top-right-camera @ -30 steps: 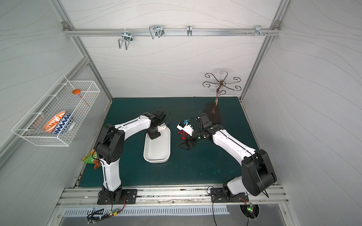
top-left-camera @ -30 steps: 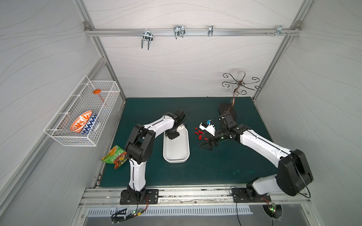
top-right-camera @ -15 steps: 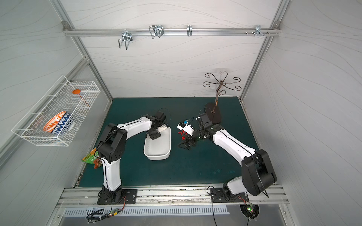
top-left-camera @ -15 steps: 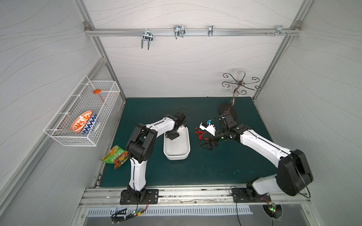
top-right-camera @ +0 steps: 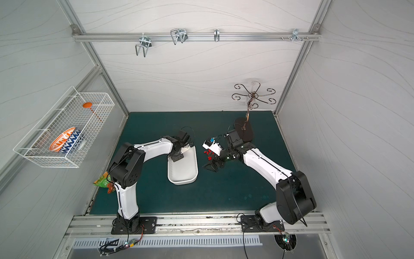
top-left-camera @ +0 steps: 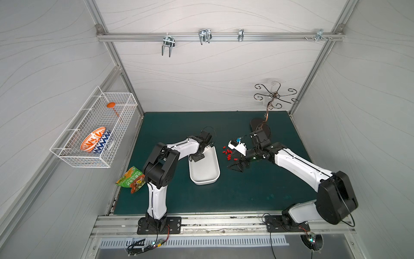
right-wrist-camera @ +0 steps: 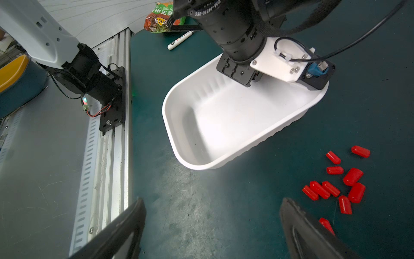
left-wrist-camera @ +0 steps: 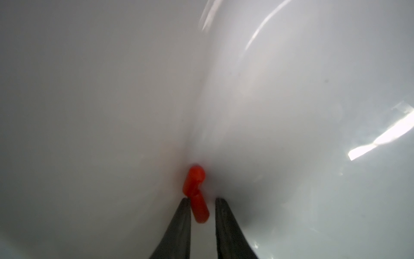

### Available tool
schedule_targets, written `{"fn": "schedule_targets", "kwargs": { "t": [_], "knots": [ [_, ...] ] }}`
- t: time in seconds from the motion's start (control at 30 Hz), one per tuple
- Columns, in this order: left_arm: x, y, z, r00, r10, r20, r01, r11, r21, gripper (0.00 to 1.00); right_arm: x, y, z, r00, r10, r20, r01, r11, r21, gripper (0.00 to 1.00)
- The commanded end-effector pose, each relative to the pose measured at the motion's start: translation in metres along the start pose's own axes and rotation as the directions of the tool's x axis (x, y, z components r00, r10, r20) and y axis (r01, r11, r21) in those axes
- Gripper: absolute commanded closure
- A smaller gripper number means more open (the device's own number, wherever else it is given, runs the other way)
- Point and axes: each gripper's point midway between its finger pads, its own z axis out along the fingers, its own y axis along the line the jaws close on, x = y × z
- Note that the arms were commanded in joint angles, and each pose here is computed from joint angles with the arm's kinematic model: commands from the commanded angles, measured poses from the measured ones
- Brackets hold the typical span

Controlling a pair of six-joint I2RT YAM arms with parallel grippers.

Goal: Take the screw protection sleeves out of the storage box
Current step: Pick up the screw protection sleeve from the storage box.

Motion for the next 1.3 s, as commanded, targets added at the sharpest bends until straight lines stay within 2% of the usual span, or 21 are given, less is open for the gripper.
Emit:
{"fn": "schedule_targets", "kwargs": {
  "t": [0.0, 0.1, 0.2, 0.4, 0.57, 0.87, 1.2, 1.27],
  "knots": [
    [0.011, -0.019, 0.018, 1.000, 0.015, -0.024, -0.013, 0.999, 0.042, 0.74, 0.000, -0.001, 0.000, 1.000, -0.003, -0.012, 0.003, 1.000, -0.007, 0.03],
    [0.014, -0.022, 0.022, 1.000, 0.015, -0.028, -0.014, 0.999, 0.041, 0.73, 0.000, -0.001, 0.000, 1.000, -0.002, -0.013, 0.002, 1.000, -0.009, 0.03],
    [0.019, -0.028, 0.026, 0.999, 0.021, -0.045, -0.019, 0.998, 0.056, 0.77, 0.000, -0.001, 0.001, 1.000, 0.000, -0.013, -0.001, 1.000, -0.014, 0.03],
    [0.025, -0.037, 0.025, 0.998, 0.013, -0.056, -0.008, 0.996, 0.093, 0.90, 0.001, -0.002, 0.001, 1.000, -0.001, -0.018, 0.001, 1.000, -0.007, 0.03],
    [0.015, -0.034, 0.007, 1.000, -0.028, 0.012, 0.026, 0.993, 0.114, 1.00, 0.002, -0.004, 0.001, 1.000, -0.005, -0.024, 0.005, 1.000, 0.001, 0.03],
    [-0.005, -0.009, -0.030, 0.986, -0.082, 0.144, 0.069, 0.993, 0.096, 1.00, 0.002, -0.005, 0.001, 1.000, -0.006, -0.026, 0.006, 1.000, 0.006, 0.03],
    [-0.013, -0.007, -0.076, 0.966, -0.121, 0.227, 0.079, 0.979, 0.187, 1.00, 0.002, -0.009, -0.002, 1.000, 0.013, -0.012, -0.013, 1.000, 0.006, 0.03],
    [-0.016, -0.010, -0.091, 0.955, -0.136, 0.262, 0.073, 0.969, 0.236, 1.00, 0.000, -0.012, -0.005, 1.000, 0.019, -0.012, -0.019, 1.000, 0.019, 0.03]
  ]
}}
